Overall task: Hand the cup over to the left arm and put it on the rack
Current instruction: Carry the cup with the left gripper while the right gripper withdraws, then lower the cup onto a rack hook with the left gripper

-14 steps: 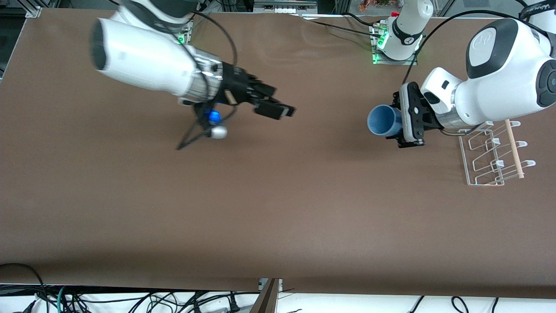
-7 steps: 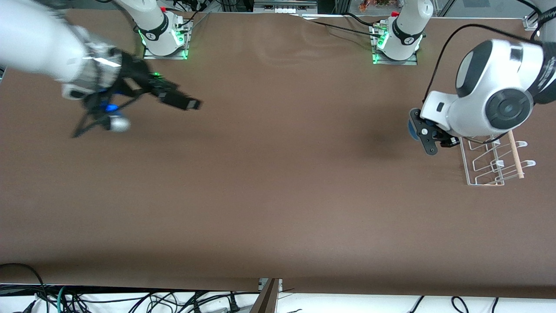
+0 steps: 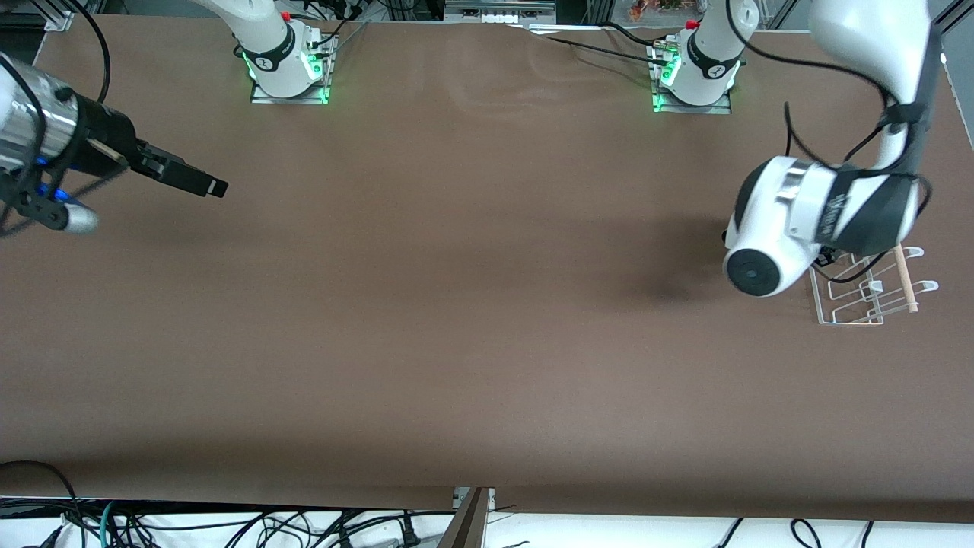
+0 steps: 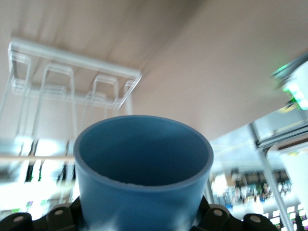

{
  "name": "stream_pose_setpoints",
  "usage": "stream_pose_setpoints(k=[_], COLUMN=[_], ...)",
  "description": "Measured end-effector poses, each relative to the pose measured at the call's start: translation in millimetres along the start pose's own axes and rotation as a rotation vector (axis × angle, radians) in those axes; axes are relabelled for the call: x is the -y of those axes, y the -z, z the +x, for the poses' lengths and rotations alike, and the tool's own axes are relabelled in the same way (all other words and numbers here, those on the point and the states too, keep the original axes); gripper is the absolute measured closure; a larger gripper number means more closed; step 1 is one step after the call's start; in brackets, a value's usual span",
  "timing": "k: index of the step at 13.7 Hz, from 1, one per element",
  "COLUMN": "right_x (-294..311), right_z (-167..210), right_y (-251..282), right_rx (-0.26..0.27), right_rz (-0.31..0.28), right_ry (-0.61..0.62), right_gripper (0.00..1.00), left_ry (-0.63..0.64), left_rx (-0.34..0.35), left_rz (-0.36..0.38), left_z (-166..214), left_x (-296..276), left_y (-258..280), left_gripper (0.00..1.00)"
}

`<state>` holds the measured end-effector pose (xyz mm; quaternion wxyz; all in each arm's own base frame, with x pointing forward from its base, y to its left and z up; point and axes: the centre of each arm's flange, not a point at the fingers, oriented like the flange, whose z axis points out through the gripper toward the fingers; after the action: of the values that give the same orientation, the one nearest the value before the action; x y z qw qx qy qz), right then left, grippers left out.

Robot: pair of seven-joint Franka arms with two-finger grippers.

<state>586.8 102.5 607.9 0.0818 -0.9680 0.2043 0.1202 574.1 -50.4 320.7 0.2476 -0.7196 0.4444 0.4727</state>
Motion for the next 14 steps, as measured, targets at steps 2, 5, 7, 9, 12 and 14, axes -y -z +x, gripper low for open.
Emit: stream_pose_setpoints(k=[2,5,7,9,12,14], right_x=[-19.6,-65.8,-79.8,-82.8,-97.7,-99.6], right_z=[10.2,3.9,-6.9,-9.8,-2.8,-1.9], right_y=[-9.2,-20.9,-27.9,-28.8,-25.4,-25.1], right_rx=[-0.040,-0.088,-0.114,-0.136,-0.149,-0.155], right_rz=[-0.013,0.003,-0.051,-0.087,-0.159,-0.193], right_ry=[0.033,0.085,0.124,0.176,0.320,0.354], right_gripper=[0.02,0.02,0.02,0.02,0.01,0.01], left_ry=[0.057,0.109,0.104,0.088,0.084,0.073], left_rx=[0.201,0.397,0.446,0.438,0.407,0.388], left_rz=[0.176,0.395,0.479,0.542,0.544,0.556], left_z=[27.1,63.5,66.2,54.4,28.3,27.3], left_x=[-12.0,-39.4,-34.1,-13.9,4.9,5.3], left_y=[-13.4,-50.3,-76.0,-106.2,-145.1,-150.2], left_gripper=[0.21,0.21,0.21,0.21,0.21,0.21])
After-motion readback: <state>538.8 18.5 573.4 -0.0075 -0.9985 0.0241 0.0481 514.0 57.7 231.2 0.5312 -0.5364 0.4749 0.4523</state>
